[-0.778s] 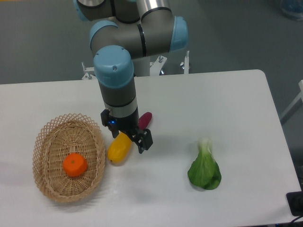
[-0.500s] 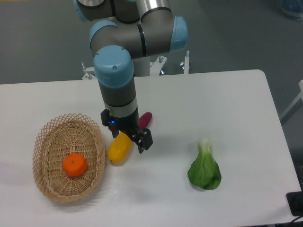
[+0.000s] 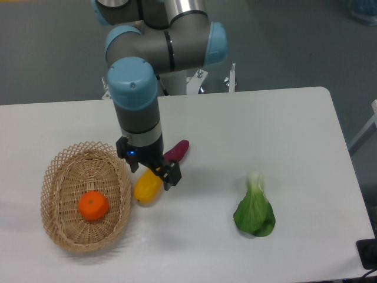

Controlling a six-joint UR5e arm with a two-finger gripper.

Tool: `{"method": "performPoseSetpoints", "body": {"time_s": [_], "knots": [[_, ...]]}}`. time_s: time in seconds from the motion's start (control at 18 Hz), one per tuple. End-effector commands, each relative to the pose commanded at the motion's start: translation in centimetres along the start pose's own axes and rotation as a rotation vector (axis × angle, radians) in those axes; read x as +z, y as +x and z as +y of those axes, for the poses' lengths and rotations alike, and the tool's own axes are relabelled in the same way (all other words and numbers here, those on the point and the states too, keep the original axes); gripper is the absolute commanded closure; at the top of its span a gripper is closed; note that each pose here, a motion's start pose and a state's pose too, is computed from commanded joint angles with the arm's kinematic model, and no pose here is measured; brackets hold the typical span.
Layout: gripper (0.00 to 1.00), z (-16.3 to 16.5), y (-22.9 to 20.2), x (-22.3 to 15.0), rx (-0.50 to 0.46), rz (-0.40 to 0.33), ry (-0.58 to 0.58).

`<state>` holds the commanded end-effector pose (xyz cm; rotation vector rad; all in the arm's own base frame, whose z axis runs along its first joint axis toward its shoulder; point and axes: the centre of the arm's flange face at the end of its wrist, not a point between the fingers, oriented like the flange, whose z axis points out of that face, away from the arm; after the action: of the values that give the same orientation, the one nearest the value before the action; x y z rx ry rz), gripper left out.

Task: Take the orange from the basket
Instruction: 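Move the gripper over the basket and lower it toward the orange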

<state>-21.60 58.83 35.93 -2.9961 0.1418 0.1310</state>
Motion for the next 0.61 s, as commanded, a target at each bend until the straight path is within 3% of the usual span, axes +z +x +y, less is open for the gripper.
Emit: {"method": "performPoseSetpoints", "body": {"time_s": [0.28, 0.61], "knots": [[0.00, -3.1, 5.0, 2.9, -0.009, 0.007, 0.019], [0.00, -4.4, 8.6, 7.5, -0.019, 0.044, -0.015]]}}
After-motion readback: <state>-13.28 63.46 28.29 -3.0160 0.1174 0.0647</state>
